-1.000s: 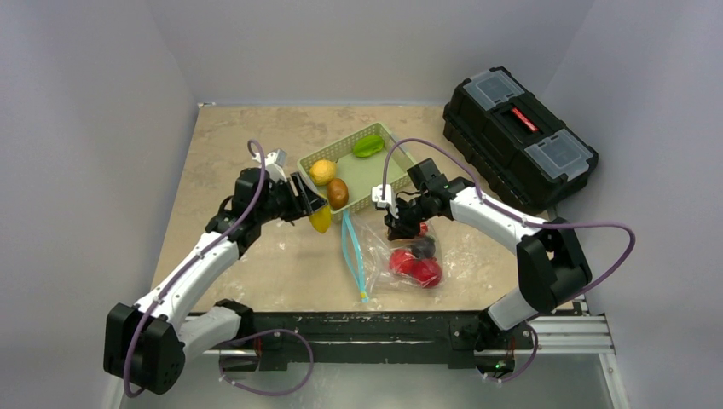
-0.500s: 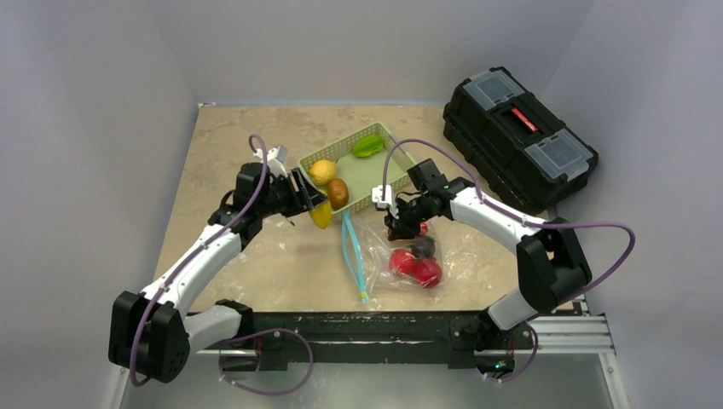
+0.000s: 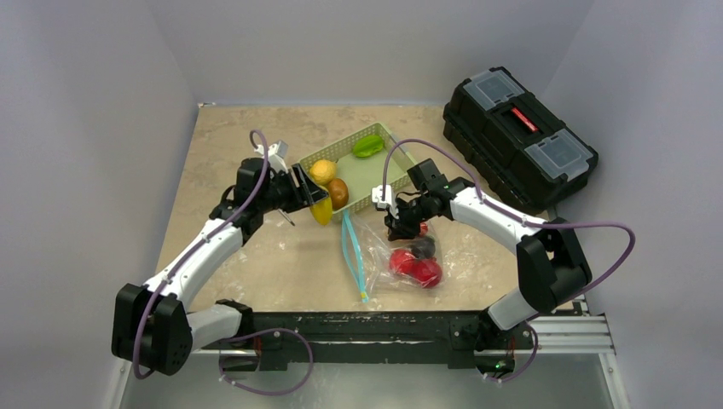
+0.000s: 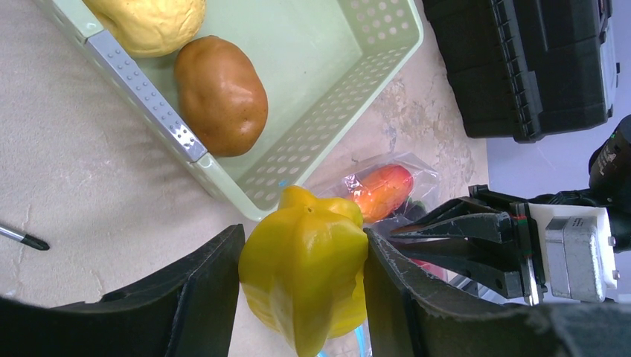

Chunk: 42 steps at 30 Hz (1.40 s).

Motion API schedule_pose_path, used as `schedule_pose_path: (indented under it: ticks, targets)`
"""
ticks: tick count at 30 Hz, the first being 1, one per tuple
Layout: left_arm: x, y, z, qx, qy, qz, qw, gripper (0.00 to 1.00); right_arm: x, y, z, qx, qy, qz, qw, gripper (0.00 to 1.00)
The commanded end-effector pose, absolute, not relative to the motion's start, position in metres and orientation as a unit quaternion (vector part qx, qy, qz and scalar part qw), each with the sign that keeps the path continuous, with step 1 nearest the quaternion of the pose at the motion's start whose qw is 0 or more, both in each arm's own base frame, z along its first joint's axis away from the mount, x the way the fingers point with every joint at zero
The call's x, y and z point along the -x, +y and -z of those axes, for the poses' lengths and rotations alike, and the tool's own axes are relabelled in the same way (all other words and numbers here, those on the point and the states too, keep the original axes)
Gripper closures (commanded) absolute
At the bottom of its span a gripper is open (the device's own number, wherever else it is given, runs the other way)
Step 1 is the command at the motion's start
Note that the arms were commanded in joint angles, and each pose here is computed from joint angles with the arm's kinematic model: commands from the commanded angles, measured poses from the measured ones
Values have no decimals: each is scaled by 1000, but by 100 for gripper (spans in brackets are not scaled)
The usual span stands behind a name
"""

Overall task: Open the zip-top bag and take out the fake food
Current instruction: Place the fake fruit in the bin.

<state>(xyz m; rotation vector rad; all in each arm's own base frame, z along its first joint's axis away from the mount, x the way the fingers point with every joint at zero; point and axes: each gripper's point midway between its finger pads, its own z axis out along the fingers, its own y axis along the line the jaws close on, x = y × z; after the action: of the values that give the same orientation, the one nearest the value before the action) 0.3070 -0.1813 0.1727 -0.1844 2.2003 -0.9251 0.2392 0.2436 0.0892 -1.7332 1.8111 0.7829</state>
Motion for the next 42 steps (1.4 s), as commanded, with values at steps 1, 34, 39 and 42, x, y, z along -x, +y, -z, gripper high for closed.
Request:
schedule_pose_path:
  ticks: [1, 34, 39, 42]
  targets:
    - [-320, -185, -200, 46, 835, 374, 401, 98, -239, 243, -102, 643, 656, -288, 272, 81]
    - [-407, -206, -176, 60, 874, 342, 341, 96, -238, 243, -103, 643, 654, -290, 273, 74]
    - [-422, -216, -164, 58, 888, 332, 314, 86, -238, 243, -102, 642, 656, -289, 271, 71]
    - [-430, -220, -158, 56, 896, 318, 304, 64, -238, 243, -101, 643, 655, -289, 271, 69]
